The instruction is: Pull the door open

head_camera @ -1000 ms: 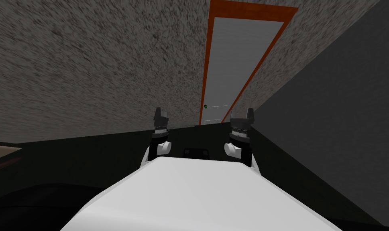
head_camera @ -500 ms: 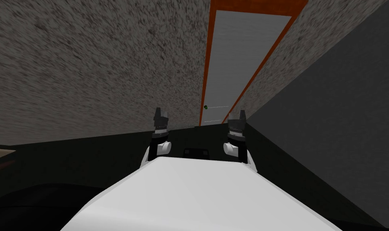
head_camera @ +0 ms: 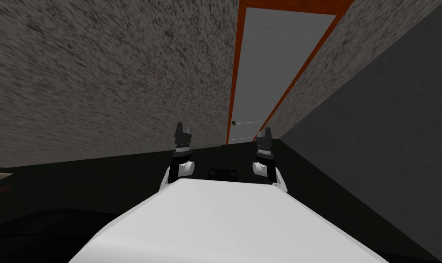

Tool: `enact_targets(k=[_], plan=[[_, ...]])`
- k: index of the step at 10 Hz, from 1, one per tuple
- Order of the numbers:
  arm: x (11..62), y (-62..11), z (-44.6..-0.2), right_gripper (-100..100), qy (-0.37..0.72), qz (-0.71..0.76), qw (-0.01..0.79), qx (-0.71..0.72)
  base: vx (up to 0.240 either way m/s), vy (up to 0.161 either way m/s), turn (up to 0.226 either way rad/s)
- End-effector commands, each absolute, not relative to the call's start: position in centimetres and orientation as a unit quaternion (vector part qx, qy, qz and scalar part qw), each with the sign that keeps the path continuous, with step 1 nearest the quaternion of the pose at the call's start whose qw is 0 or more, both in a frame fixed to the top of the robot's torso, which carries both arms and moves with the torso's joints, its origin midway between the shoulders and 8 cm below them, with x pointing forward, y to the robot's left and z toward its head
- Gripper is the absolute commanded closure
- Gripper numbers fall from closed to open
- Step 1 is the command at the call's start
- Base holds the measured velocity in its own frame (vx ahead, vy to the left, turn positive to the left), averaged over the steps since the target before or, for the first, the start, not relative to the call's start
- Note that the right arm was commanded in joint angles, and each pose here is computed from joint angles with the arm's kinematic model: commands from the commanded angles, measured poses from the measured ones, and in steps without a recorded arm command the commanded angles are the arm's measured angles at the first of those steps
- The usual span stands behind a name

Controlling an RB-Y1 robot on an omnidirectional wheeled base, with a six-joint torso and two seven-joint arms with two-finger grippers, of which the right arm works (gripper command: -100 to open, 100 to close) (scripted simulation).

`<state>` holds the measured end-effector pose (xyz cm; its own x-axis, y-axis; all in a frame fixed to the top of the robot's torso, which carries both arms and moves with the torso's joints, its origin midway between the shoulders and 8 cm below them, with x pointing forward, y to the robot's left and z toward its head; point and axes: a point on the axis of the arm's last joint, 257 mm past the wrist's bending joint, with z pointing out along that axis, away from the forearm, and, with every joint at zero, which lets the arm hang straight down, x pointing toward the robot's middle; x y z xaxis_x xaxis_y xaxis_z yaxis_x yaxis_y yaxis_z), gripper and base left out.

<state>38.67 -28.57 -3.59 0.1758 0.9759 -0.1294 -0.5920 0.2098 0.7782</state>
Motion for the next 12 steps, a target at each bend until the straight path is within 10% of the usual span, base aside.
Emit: enact_targets(k=[1,12], plan=[[39.2,-28.6,-4.8,-100,0.34,0.536,0.716,0.29,0.102,0.007,-0.004],[43.3,-28.3,-14.5,-100,0.465,0.392,0.759,0.231,0.1,0.001,-0.004]])
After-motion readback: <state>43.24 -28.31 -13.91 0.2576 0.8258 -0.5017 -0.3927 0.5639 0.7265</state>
